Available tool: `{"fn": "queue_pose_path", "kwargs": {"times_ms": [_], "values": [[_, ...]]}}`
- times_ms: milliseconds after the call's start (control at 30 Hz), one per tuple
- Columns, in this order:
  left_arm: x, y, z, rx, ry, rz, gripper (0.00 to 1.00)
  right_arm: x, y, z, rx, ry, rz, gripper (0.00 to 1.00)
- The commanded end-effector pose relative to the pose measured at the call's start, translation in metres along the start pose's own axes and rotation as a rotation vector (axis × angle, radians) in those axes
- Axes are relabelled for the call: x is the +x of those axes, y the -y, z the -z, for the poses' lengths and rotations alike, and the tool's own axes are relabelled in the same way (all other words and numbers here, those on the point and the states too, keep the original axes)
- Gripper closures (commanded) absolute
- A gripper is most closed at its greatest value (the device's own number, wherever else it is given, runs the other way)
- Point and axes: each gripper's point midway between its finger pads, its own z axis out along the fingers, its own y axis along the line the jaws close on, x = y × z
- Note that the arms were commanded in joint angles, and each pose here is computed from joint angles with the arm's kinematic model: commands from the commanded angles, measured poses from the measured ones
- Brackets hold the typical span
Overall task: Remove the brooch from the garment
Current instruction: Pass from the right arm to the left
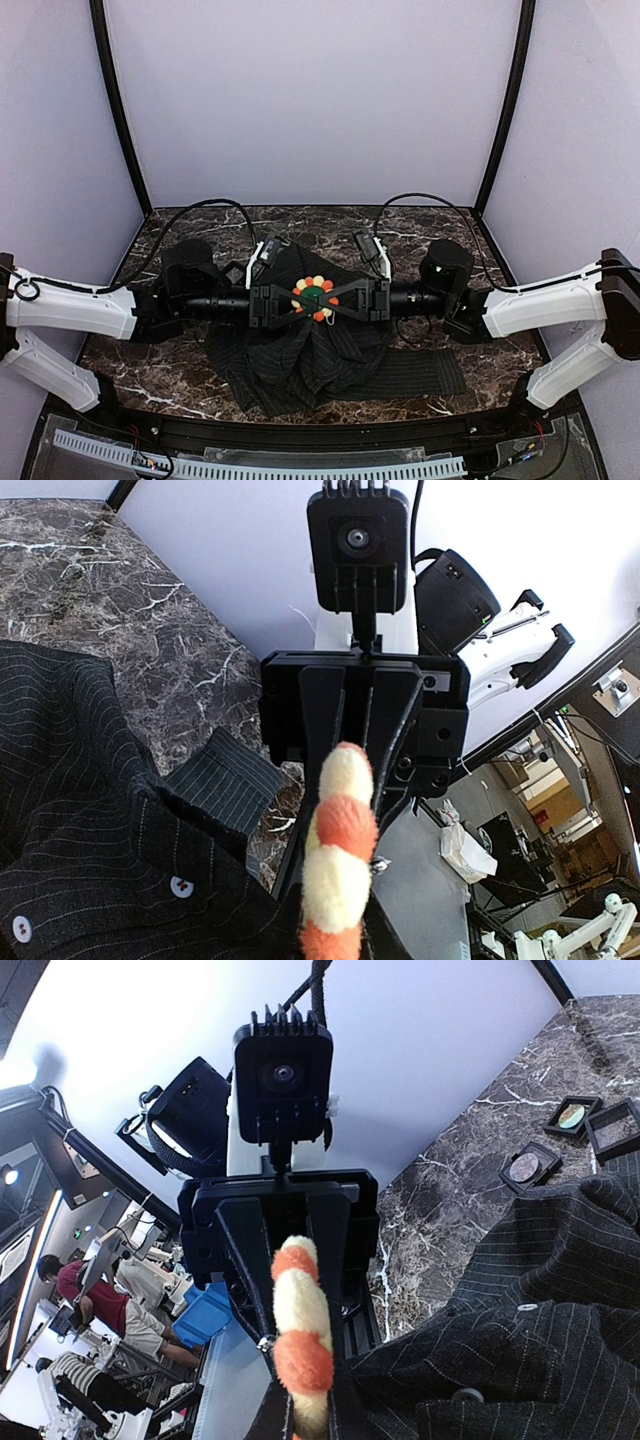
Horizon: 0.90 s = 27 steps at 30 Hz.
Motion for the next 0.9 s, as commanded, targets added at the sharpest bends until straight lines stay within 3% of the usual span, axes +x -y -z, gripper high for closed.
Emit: {"fn": "queue_pose_path", "kwargs": {"times_ms": [0,867], "values": [[0.0,-0.008,0.006,-0.035,0.028,0.013,0.87,-0.003,-0.016,0.003,-0.058,0.02,0.032,1.0],[0.0,-0.013,0.014,-0.047,0.05,0.046,0.79,-0.004,-0.017,0.006,-0.053,0.03,0.041,1.0]]}}
